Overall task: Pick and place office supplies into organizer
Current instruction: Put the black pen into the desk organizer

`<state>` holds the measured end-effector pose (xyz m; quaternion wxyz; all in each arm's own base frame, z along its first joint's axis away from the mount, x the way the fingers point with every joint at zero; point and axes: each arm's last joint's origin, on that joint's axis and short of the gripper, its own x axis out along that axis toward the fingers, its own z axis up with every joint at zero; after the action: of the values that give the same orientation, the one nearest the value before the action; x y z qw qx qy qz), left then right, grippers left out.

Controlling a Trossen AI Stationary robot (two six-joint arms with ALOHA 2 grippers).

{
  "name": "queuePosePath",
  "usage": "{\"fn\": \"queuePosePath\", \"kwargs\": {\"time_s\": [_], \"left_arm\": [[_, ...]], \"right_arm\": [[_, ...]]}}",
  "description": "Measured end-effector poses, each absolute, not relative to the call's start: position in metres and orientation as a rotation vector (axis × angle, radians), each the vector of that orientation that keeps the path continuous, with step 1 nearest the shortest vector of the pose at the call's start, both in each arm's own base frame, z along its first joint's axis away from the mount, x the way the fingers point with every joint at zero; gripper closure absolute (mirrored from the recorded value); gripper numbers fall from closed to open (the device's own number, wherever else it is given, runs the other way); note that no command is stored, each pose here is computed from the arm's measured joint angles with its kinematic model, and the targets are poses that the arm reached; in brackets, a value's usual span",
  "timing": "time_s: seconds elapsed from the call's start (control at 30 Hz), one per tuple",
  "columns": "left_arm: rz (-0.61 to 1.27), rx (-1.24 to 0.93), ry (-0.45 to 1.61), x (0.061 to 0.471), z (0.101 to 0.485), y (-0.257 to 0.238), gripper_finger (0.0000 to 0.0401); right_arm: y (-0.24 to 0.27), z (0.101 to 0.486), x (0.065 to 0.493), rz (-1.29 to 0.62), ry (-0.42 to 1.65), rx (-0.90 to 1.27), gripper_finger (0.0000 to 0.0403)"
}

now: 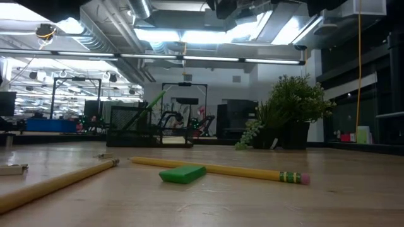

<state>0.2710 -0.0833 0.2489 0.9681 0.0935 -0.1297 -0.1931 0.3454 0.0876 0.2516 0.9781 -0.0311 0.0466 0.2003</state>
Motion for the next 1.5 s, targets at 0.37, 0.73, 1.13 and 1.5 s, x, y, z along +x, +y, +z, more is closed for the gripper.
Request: {"fn": "queuePosePath", "kwargs": {"time_s": [0.37, 0.73, 1.13, 1.5], "left_arm": [[-0.340, 0.206, -0.261, 0.272, 0.249, -0.081, 0.0378], [-0.288, 0.205, -0.255, 0.273, 0.249, -0.076, 0.0378], [-0.149, 0.218, -0.237, 0.274, 0.254, -0.060, 0.0378], [0.165, 0.253, -0.079, 0.260, 0.264, -0.032, 0.0378]], "right_arm": [[0.087, 0.252, 0.346, 0.400, 0.099, -0.035, 0.0379], [0.083, 0.251, 0.347, 0.304, 0.104, -0.050, 0.0257], [0.075, 0.268, 0.326, 0.281, 0.206, -0.093, 0.0195], [0.052, 0.279, 0.298, -0.151, 0.390, -0.187, 0.0213]]}}
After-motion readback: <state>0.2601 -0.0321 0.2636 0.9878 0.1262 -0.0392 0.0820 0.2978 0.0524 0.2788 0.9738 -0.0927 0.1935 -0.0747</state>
